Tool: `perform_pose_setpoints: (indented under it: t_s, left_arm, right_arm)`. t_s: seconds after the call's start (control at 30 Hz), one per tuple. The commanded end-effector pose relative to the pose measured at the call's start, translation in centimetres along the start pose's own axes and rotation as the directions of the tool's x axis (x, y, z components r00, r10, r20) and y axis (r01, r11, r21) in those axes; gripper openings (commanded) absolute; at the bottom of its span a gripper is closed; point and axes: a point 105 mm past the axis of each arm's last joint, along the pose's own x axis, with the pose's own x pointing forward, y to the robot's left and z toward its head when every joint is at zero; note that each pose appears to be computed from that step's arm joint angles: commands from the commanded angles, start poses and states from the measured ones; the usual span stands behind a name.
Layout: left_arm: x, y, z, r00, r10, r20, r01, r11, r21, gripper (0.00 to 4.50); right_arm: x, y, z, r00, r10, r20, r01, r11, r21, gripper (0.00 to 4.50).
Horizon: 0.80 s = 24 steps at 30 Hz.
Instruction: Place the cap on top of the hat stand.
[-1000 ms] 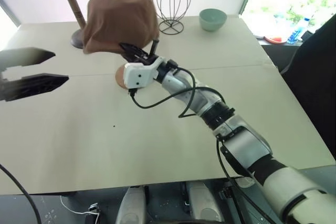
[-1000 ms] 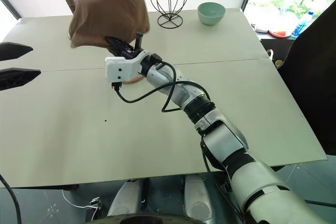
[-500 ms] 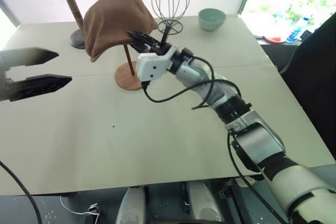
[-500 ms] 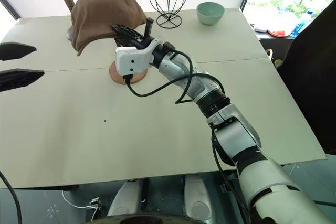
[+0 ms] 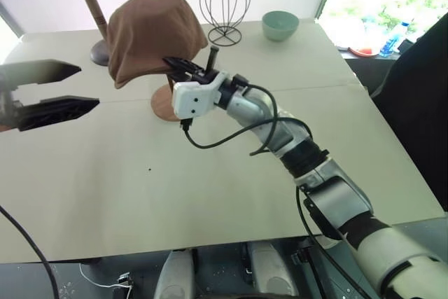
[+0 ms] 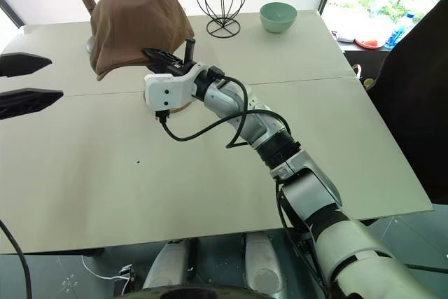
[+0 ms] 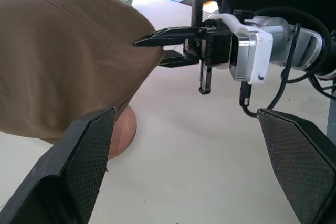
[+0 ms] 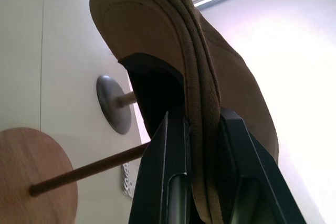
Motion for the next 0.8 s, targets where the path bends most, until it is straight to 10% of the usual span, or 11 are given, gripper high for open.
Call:
perform_pose_setpoints:
  t_s: [0.03, 0.23, 0.67, 0.8]
  left_arm:
    - [0.0, 0.1, 0.8, 1.000, 0.006, 0.014, -0.007, 0.999, 0.037, 4.50]
    - [0.2, 0.2, 0.7, 1.000, -0.003, 0.015, 0.003, 0.999, 0.035, 4.50]
    - [0.1, 0.6, 0.6, 1.000, -0.002, 0.000, 0.002, 0.999, 0.050, 4.50]
    - [-0.8, 1.2, 0.1, 0.999, 0.037, -0.035, -0.035, 0.997, 0.070, 4.50]
  right_arm:
    - [0.1, -0.5, -0.2, 0.998, -0.048, -0.044, 0.049, 0.998, 0.044, 0.88]
    - [-0.5, -0.1, 0.9, 0.999, -0.042, -0.002, 0.042, 0.998, 0.052, 3.48]
    - [-9.7, -3.6, 0.7, 0.990, 0.068, 0.120, -0.102, 0.949, 0.299, 3.48]
    - [-15.1, -6.6, -0.9, 0.923, 0.338, 0.184, -0.376, 0.692, 0.616, 3.48]
